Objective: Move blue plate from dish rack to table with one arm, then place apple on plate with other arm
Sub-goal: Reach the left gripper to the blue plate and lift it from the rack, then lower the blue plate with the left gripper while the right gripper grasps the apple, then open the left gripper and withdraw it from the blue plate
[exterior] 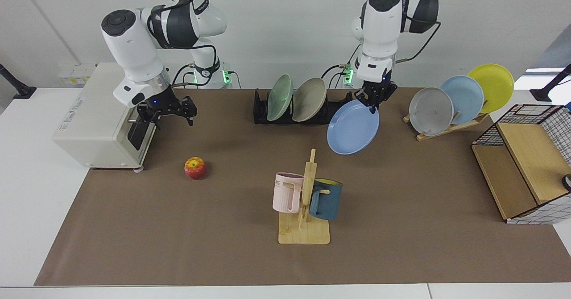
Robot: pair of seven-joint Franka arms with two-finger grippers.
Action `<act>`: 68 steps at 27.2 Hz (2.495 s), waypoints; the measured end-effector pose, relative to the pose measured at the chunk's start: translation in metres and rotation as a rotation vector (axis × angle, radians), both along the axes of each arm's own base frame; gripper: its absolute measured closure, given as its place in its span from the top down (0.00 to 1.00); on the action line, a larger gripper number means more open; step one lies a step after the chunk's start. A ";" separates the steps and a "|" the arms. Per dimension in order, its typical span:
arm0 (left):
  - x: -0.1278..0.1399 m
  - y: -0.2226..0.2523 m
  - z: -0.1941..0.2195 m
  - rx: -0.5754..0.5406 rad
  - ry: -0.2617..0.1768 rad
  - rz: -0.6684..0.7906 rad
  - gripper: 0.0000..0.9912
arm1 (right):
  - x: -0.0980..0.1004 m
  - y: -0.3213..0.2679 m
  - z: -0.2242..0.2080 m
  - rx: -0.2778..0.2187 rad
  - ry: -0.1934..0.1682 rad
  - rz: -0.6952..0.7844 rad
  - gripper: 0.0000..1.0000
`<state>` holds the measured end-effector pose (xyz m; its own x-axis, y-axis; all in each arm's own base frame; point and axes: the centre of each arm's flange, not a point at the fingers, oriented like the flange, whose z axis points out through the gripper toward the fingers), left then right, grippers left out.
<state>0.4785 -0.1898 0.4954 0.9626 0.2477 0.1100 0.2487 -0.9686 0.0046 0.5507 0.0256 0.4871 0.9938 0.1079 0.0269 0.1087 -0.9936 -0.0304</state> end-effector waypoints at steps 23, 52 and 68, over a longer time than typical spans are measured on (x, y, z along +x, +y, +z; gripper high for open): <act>-0.015 -0.106 -0.148 -0.301 0.063 0.100 0.08 | 0.039 0.002 -0.130 -0.025 0.039 -0.046 1.00; 0.038 -0.038 -0.103 -0.012 0.059 -0.069 1.00 | 0.046 0.008 -0.197 -0.041 0.085 -0.070 0.70; 0.078 0.105 0.026 0.058 0.146 -0.202 1.00 | 0.056 0.011 -0.149 -0.029 0.013 -0.067 0.70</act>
<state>0.5569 -0.0849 0.5211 0.9986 0.0460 -0.0250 0.0440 -0.9963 -0.0745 0.6069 0.0367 0.3381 0.9991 0.0414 0.0122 0.0414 -0.9991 -0.0021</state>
